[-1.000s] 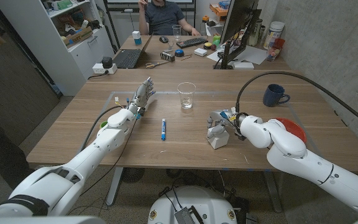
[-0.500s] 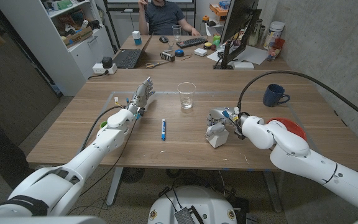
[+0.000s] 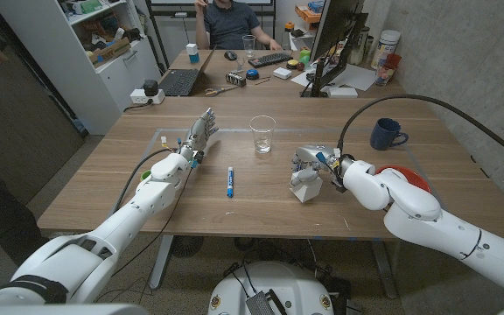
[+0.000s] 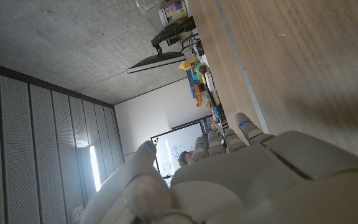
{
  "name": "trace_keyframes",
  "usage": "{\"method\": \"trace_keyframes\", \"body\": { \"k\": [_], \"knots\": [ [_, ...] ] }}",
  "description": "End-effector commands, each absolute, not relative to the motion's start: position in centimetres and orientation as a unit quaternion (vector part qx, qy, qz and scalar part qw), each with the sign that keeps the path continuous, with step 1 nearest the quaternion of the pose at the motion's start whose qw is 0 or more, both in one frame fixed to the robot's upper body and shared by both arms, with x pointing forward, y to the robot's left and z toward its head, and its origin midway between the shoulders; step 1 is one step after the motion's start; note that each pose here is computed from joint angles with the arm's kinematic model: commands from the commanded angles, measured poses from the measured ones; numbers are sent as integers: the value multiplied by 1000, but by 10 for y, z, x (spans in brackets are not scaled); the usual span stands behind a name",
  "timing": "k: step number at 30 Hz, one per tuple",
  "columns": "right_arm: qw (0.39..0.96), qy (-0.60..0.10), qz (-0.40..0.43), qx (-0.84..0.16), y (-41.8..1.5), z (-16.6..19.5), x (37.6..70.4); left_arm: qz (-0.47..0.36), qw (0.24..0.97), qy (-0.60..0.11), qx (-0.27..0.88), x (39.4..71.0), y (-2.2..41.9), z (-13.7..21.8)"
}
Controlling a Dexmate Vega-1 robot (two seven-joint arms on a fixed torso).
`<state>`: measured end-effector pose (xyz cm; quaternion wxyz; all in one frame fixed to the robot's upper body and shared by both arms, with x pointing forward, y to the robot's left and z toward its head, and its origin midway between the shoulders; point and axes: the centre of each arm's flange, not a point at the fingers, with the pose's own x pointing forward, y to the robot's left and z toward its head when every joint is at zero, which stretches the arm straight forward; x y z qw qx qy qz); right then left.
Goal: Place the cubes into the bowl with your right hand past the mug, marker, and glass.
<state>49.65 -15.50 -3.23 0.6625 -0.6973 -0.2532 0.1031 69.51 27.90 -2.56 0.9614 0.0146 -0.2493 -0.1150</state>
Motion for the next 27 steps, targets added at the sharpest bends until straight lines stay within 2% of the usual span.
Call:
{"method": "trace_keyframes", "body": {
  "k": [1, 27],
  "knots": [
    [659, -278, 75, -695, -161, -14, 487, -116, 961, -250, 15, 694, 279, -25],
    [651, -319, 13, -688, -177, 19, 470, -116, 961, -250, 20, 698, 275, -23]
  ]
}}
